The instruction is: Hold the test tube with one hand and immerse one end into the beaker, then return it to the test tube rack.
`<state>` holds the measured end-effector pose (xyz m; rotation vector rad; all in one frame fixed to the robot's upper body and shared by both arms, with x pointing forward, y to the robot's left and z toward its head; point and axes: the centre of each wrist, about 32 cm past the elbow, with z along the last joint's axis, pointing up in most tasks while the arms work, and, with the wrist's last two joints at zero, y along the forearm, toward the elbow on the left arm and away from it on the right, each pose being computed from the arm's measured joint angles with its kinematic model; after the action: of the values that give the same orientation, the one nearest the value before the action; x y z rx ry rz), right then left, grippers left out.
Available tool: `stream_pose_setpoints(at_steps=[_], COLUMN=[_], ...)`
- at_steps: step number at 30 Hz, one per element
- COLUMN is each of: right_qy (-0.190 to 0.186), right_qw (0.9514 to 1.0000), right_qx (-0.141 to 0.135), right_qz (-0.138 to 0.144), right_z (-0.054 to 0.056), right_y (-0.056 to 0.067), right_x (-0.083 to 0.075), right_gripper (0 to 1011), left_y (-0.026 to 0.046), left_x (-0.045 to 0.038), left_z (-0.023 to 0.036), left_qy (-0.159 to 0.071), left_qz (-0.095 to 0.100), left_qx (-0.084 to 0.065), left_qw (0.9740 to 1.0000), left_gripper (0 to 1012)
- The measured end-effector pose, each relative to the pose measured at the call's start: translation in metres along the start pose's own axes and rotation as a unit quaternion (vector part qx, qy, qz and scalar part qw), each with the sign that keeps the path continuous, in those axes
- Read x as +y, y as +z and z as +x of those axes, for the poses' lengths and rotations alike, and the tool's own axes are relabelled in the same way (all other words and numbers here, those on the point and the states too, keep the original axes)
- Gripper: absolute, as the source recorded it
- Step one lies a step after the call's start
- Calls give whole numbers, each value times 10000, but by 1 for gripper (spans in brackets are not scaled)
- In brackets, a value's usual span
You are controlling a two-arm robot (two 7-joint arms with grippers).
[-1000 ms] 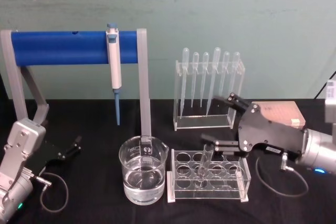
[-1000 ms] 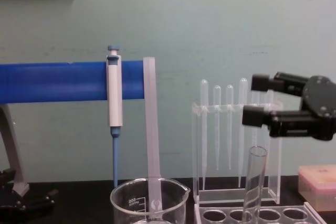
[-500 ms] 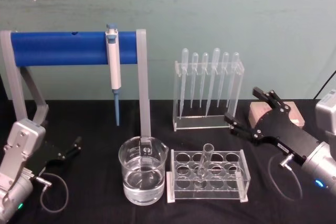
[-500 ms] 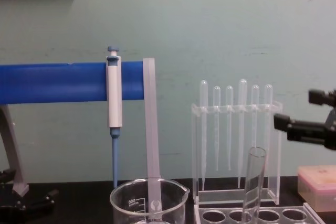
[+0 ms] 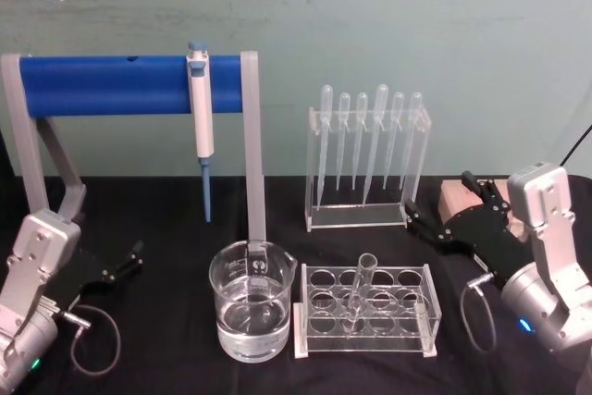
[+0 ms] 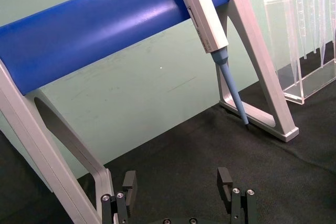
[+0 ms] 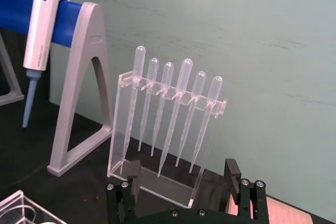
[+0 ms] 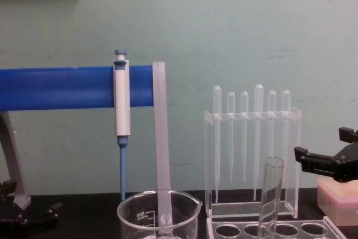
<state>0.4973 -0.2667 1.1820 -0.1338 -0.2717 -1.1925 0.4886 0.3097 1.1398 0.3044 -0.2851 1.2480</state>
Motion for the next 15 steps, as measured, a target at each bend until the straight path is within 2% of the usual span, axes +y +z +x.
stream_pose_setpoints(at_steps=[4, 15], right_qy=[108, 123], right_qw=[9999, 9999], right_qx=[-9, -14], right_qz=[123, 105], right_z=[-10, -7], right_y=[-43, -34], right_x=[40, 36], right_gripper=[1004, 1004], left_y=[0, 0], left_x=[0, 0], left_z=[0, 0], left_qy=[0, 0], left_qz=[0, 0], left_qx=[0, 0], left_qw=[10000, 10000], left_gripper=[1000, 1000])
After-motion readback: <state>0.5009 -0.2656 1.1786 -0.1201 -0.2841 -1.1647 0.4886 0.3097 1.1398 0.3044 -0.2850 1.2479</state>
